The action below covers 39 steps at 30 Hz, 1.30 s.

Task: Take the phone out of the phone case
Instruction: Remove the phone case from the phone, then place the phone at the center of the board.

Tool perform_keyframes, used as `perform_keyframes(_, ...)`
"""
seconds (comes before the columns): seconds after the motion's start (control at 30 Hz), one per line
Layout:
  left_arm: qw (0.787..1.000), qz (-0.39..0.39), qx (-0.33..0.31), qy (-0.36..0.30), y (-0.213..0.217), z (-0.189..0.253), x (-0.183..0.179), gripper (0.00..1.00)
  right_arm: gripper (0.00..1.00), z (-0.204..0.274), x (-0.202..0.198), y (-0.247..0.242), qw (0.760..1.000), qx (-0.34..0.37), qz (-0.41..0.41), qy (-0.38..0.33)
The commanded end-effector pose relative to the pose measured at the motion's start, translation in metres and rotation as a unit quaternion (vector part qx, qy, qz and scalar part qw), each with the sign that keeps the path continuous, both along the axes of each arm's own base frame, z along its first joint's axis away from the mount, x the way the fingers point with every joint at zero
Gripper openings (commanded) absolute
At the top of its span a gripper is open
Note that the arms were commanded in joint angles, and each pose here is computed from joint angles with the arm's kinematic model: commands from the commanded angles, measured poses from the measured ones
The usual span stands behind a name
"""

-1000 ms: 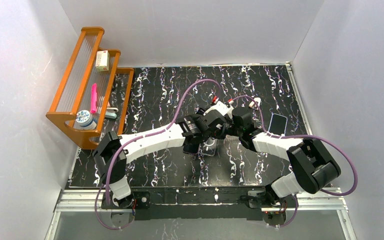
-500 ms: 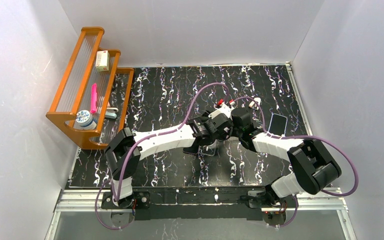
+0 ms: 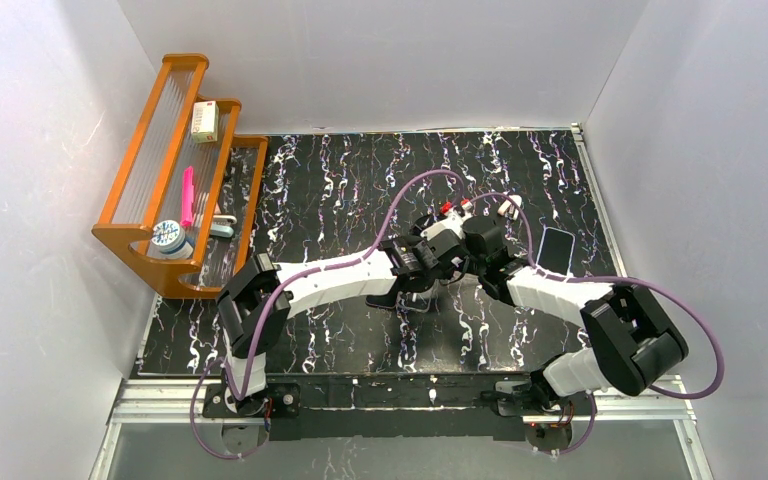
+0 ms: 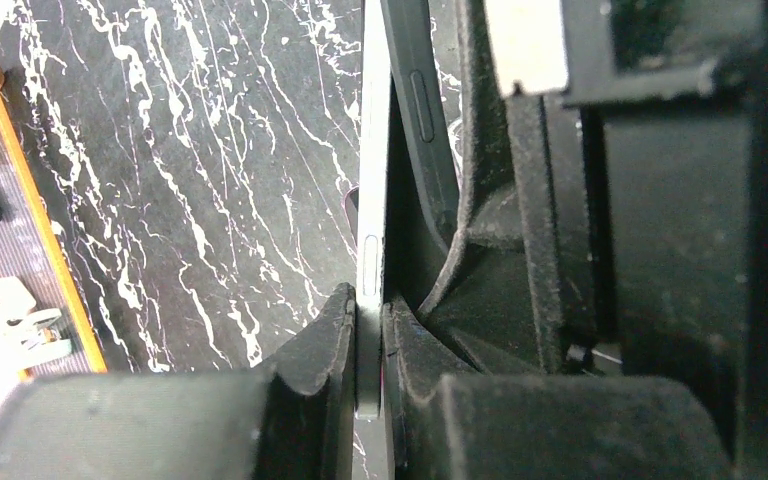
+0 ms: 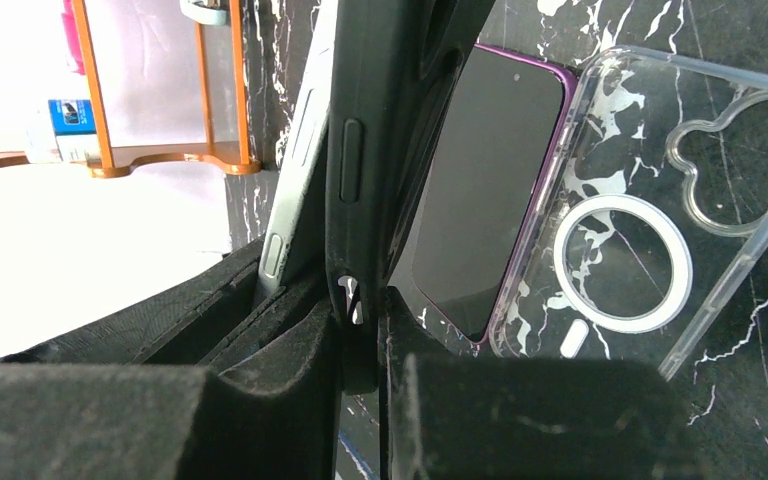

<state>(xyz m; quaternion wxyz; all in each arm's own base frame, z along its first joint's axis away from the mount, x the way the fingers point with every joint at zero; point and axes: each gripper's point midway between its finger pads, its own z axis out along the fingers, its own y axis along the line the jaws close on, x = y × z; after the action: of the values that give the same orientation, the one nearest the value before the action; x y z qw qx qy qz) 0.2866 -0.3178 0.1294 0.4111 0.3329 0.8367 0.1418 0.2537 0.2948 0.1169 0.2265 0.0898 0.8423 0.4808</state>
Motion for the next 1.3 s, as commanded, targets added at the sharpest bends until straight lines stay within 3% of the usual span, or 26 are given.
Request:
perform_keyframes(0.0,1.000,0.006,-0.028,0.005,0.002,0.004,-0.005,0.00,0.01,0.082,0.011,0.019,0.992,0.085,0.005,-0.092)
perform_keyframes(0.57,0.997,-0.004,-0.077,0.029,0.038,0.031,-0.054,0.00,0.01,0.061,0.070,-0.026,0.988,0.007,-0.124,-0.090)
perform_keyframes(0.83,0.999,0.051,0.001,0.007,0.091,0.027,-0.042,0.00,0.01,0.051,0.063,-0.057,0.988,-0.031,-0.119,-0.092)
perform_keyframes(1.03,0.995,0.076,0.047,0.033,0.123,0.007,-0.032,0.00,0.01,0.028,0.035,-0.076,0.990,-0.068,-0.094,-0.080)
perform_keyframes(1.27,0.990,0.077,0.107,0.046,0.130,-0.014,-0.025,0.00,0.01,0.001,0.001,-0.088,0.992,-0.090,-0.065,-0.056)
